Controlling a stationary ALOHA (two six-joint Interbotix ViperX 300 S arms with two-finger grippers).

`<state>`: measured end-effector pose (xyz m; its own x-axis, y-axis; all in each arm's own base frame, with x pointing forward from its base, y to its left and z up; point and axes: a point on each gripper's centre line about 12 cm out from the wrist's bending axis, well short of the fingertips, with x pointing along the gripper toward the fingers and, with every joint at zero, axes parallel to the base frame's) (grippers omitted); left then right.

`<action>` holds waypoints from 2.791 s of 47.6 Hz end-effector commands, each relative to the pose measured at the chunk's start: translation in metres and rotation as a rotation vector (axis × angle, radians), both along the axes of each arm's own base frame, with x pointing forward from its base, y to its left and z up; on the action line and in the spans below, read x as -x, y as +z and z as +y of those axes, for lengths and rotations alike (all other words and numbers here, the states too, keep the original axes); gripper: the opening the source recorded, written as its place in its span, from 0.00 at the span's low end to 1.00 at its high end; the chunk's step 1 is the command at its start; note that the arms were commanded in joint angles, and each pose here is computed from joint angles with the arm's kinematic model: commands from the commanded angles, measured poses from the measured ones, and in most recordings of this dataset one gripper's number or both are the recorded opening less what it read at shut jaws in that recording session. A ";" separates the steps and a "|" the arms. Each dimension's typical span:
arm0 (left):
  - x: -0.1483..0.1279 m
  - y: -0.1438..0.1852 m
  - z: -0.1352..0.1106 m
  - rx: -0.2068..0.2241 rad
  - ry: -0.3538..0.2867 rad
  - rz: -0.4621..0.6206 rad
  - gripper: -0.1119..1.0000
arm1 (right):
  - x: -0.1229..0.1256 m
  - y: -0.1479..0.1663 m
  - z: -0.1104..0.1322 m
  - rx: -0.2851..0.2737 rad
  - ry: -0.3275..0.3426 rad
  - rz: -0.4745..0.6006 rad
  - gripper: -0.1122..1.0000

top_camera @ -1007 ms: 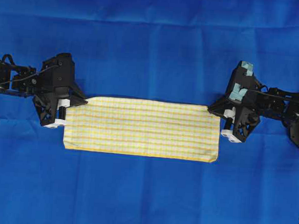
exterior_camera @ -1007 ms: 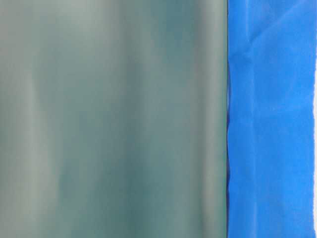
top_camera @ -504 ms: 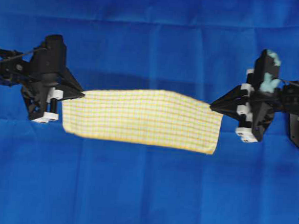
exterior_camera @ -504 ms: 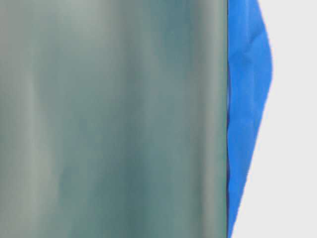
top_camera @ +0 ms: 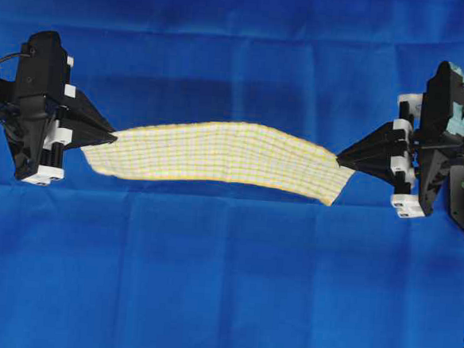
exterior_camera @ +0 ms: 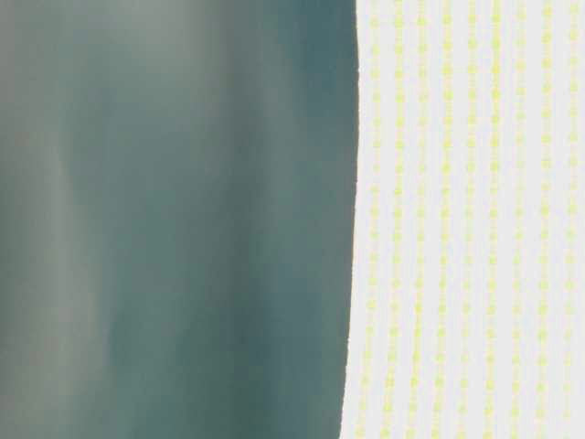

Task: Fold the yellow towel.
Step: 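Lift the strip and rotate it, right gripper moving to the far side, then lay the strip down vertically and open both grippers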

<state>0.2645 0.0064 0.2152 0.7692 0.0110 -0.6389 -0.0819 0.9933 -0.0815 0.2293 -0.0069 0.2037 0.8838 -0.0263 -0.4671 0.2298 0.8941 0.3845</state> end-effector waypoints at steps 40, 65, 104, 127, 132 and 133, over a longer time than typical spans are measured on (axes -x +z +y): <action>-0.064 0.018 -0.095 0.023 -0.278 -0.184 0.12 | -0.039 0.003 -0.138 0.133 -0.408 0.067 0.12; -0.159 0.016 -0.124 -0.041 -0.329 -0.216 0.12 | -0.087 0.019 -0.192 0.218 -0.430 0.062 0.12; -0.205 0.015 -0.132 -0.072 -0.339 -0.254 0.12 | -0.090 0.030 -0.194 0.251 -0.416 0.048 0.12; -0.241 0.005 -0.138 -0.065 -0.324 -0.317 0.12 | -0.060 0.024 -0.180 0.217 -0.401 0.112 0.12; -0.238 0.000 -0.137 -0.061 -0.322 -0.304 0.12 | -0.065 0.022 -0.183 0.215 -0.398 0.122 0.12; -0.237 -0.002 -0.136 -0.060 -0.321 -0.300 0.12 | -0.067 0.021 -0.184 0.215 -0.398 0.124 0.12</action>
